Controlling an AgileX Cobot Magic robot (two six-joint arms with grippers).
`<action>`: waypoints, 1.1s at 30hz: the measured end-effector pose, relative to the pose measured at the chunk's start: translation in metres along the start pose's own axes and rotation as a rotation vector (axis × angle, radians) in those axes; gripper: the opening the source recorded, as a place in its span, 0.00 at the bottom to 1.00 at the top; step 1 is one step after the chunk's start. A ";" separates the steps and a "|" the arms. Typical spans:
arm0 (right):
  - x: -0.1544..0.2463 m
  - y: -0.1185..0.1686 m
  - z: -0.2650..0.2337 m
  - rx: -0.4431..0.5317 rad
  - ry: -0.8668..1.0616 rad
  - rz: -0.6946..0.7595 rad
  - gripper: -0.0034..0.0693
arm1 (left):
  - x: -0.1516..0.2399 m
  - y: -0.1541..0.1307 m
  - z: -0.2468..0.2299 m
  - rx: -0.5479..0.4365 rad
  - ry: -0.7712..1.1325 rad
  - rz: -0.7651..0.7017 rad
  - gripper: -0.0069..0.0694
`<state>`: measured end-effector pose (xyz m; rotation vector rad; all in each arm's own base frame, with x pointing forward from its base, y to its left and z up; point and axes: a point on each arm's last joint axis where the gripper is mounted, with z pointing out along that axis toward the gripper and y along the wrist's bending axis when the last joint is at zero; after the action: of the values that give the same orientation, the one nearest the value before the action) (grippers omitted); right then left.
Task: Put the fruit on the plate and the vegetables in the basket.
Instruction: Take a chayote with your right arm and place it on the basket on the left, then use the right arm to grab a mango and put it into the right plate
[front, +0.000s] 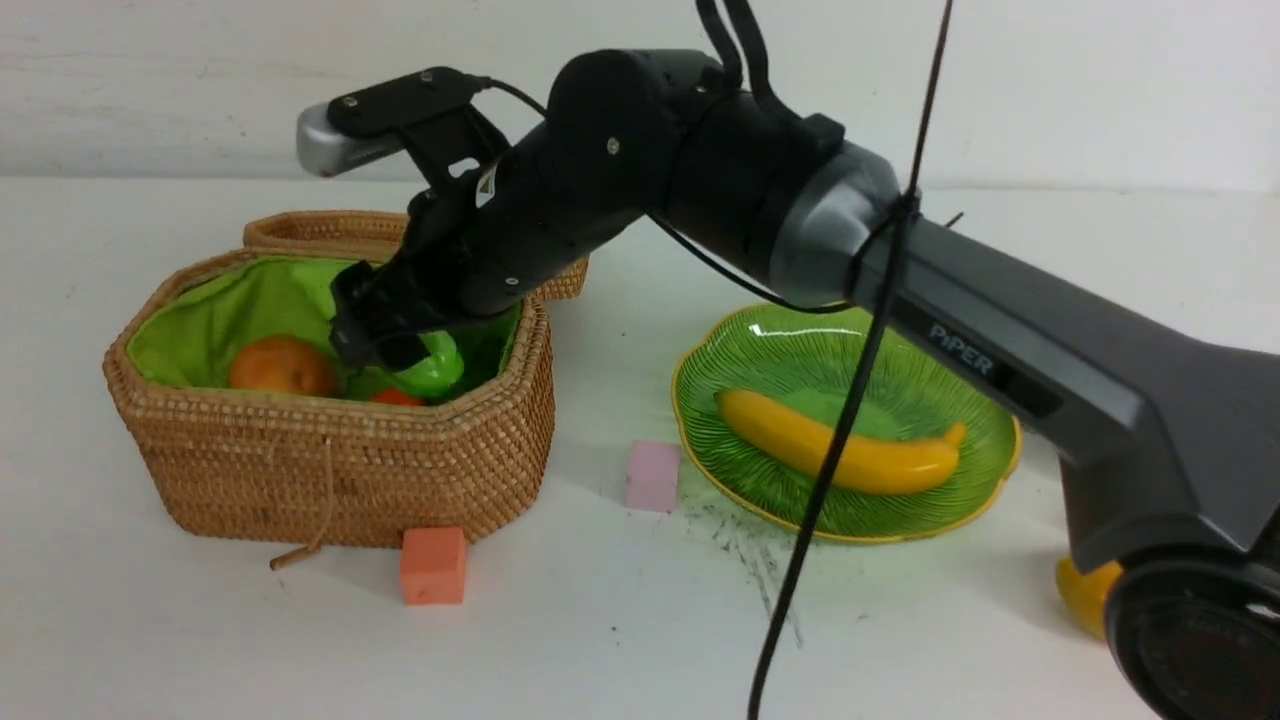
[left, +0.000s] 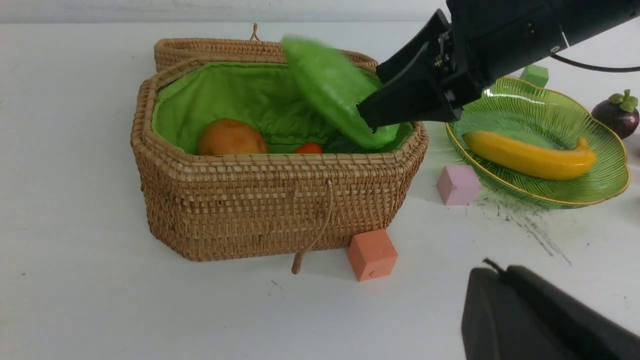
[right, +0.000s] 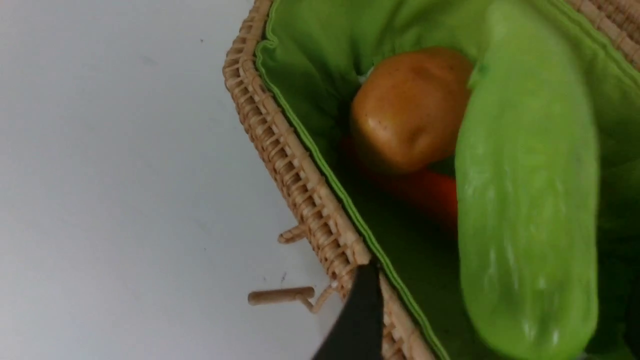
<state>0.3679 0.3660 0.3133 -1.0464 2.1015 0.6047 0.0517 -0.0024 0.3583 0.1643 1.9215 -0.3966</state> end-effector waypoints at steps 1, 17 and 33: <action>0.000 0.000 -0.002 0.007 0.012 -0.010 0.97 | 0.000 0.000 0.000 0.002 -0.002 0.000 0.08; 0.006 -0.004 -0.225 0.359 0.160 -0.074 0.03 | 0.001 -0.041 -0.009 0.462 -0.028 0.160 0.08; 0.243 -0.095 -0.240 0.339 0.648 0.116 0.50 | 0.004 -0.054 -0.017 0.635 -0.034 0.238 0.08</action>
<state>0.2506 0.0340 0.2744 -1.0103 2.7102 -0.0717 0.0189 -0.0469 0.3713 0.7867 1.6614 -0.8291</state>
